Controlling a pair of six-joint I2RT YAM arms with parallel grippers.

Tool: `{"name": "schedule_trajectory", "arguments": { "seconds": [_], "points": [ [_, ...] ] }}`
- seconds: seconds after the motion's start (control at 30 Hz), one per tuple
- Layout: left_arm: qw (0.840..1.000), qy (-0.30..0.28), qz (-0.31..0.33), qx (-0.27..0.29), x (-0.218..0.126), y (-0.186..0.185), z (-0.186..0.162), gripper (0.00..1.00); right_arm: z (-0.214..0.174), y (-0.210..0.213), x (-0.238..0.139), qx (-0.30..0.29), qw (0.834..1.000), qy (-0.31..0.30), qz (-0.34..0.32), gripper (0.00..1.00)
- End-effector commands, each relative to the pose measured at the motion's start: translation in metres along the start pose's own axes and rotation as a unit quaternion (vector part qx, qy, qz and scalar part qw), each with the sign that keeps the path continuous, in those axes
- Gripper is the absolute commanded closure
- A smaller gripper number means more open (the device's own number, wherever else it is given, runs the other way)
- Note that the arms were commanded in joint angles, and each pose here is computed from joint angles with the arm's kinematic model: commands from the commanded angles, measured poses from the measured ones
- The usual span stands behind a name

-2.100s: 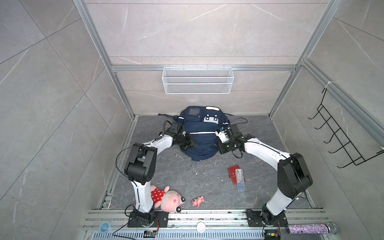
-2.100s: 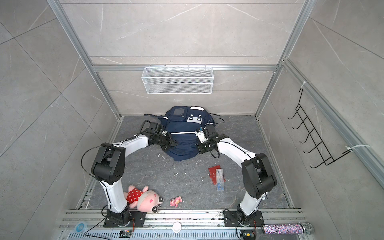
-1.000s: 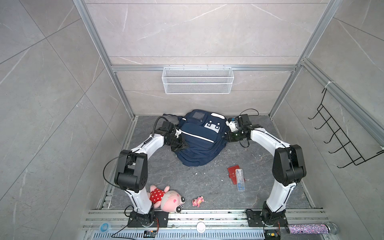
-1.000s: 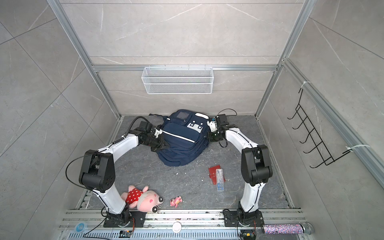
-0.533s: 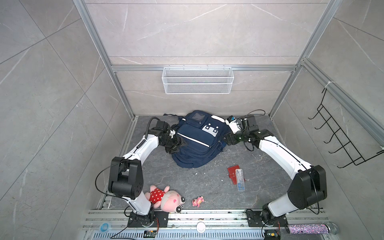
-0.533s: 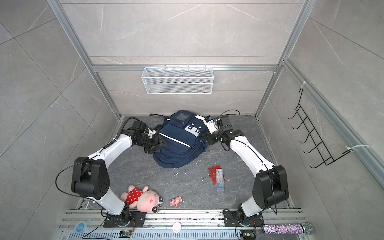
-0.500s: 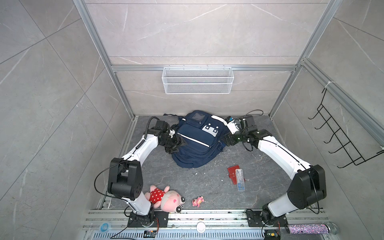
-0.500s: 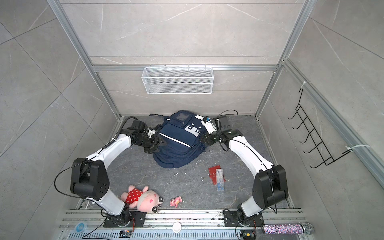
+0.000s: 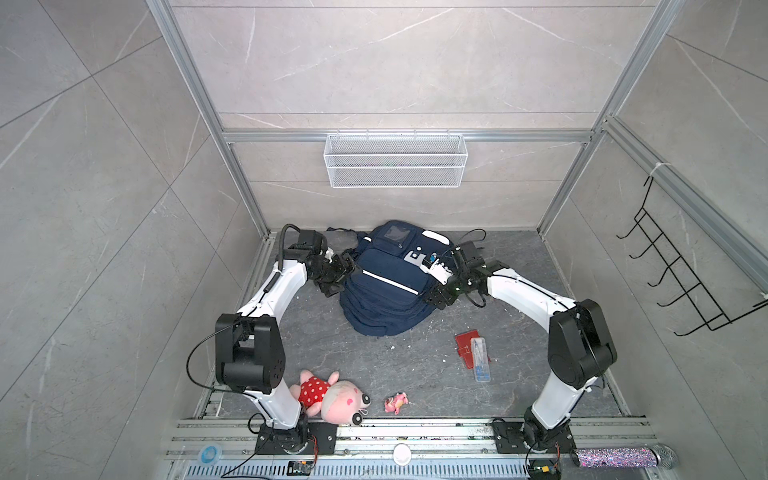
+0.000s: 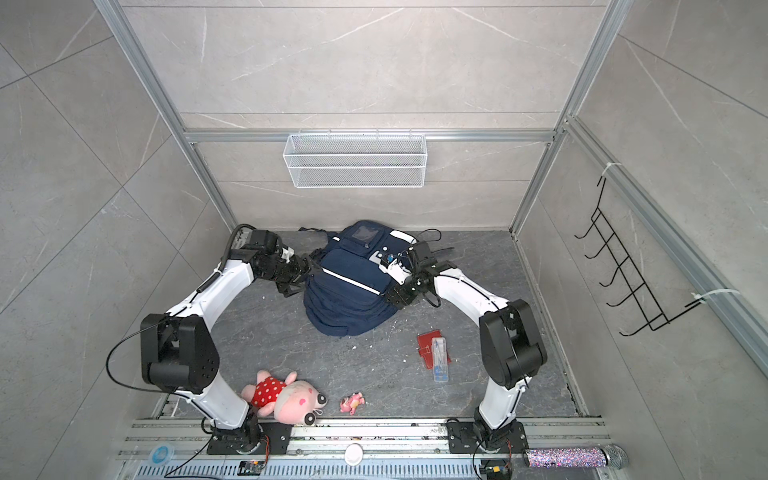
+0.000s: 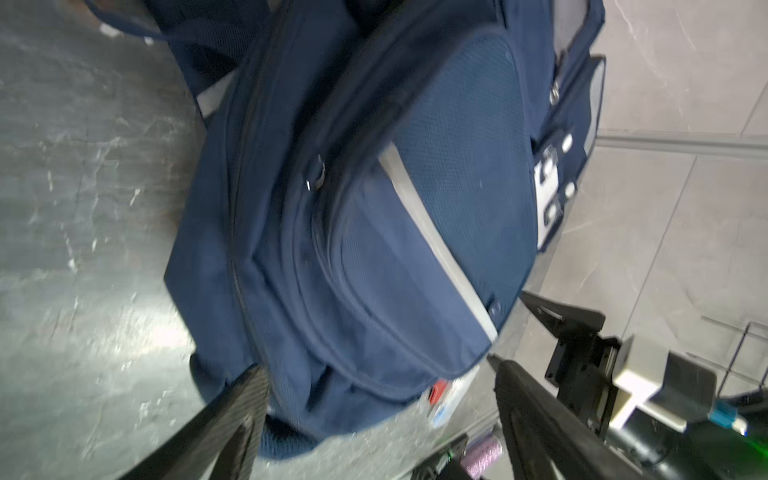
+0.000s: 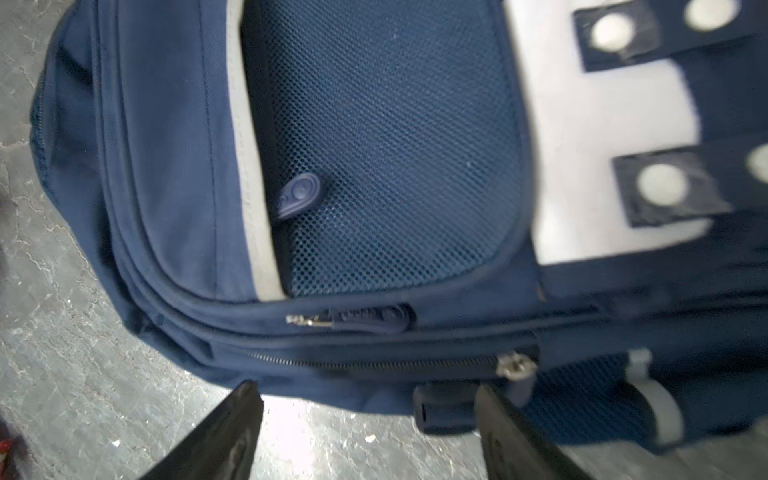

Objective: Pack the student bag

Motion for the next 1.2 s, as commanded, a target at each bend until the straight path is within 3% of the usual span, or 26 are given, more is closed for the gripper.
{"name": "schedule_trajectory", "arguments": {
  "seconds": [0.0,0.43,0.77,1.0,1.17],
  "points": [
    [0.999,-0.023,-0.016,-0.023,0.009,-0.007,0.022,0.12,0.015,0.002,0.006,-0.024,0.999,-0.017,0.022,0.16],
    [1.0,0.014,-0.014,-0.018,0.036,0.002,0.03,0.21,0.016,0.013,0.045,-0.03,0.996,0.008,0.078,0.18],
    [0.999,0.037,-0.017,-0.027,0.05,0.016,0.021,0.22,0.014,0.014,0.072,-0.033,0.996,0.047,0.066,0.2],
    [0.999,0.044,-0.017,-0.024,0.053,0.018,0.016,0.27,0.007,0.011,0.074,-0.037,0.995,0.074,0.051,0.3],
    [0.998,0.052,-0.019,-0.005,0.054,0.014,0.01,0.36,0.005,0.016,0.072,-0.021,0.994,0.079,0.065,0.34]
  ]
}}
Point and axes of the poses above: each gripper's point midway between its finger pads, its own x axis out along the fingers, its own y axis along the line the jaws close on, z = x × y, the point moved 7 cm from there along -x, back along the fingers, and after that the axes turned 4 degrees about -x, right-handed, at the moved point
